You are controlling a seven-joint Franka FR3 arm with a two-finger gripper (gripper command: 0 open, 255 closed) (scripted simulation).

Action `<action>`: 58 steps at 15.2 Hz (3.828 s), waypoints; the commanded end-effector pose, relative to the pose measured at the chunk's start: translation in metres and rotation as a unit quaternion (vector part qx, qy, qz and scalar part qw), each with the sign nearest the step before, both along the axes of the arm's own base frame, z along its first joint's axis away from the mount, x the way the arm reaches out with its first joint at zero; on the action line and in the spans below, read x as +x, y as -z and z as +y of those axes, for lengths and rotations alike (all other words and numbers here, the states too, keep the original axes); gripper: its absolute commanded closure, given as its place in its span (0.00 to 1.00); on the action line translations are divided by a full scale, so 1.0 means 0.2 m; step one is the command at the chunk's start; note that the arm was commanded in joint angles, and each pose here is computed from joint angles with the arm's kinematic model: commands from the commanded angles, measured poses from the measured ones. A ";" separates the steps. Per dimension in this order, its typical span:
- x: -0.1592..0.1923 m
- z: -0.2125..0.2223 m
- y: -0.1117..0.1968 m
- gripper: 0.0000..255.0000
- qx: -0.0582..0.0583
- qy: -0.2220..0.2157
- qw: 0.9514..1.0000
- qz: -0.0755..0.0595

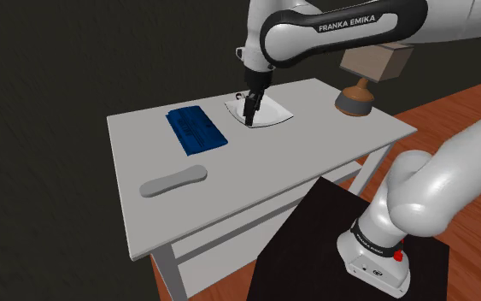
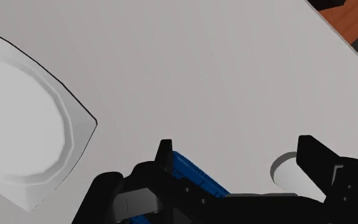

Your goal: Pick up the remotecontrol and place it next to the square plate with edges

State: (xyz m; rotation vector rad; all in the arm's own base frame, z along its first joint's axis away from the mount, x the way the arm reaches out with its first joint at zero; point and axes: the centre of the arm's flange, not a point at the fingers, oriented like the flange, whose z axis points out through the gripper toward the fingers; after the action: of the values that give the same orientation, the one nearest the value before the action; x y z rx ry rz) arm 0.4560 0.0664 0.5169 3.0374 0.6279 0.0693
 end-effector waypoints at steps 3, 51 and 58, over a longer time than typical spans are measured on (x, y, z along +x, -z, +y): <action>0.16 0.17 0.12 0.00 -0.001 -0.067 0.998 0.005; 0.57 1.22 0.85 1.00 -0.007 -0.378 0.925 0.026; 0.57 1.22 0.67 1.00 -0.007 -0.378 0.925 0.026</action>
State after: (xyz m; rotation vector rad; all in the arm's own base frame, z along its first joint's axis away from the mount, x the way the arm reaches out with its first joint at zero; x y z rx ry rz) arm 0.5706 0.3099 0.3772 2.5878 1.7418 0.0032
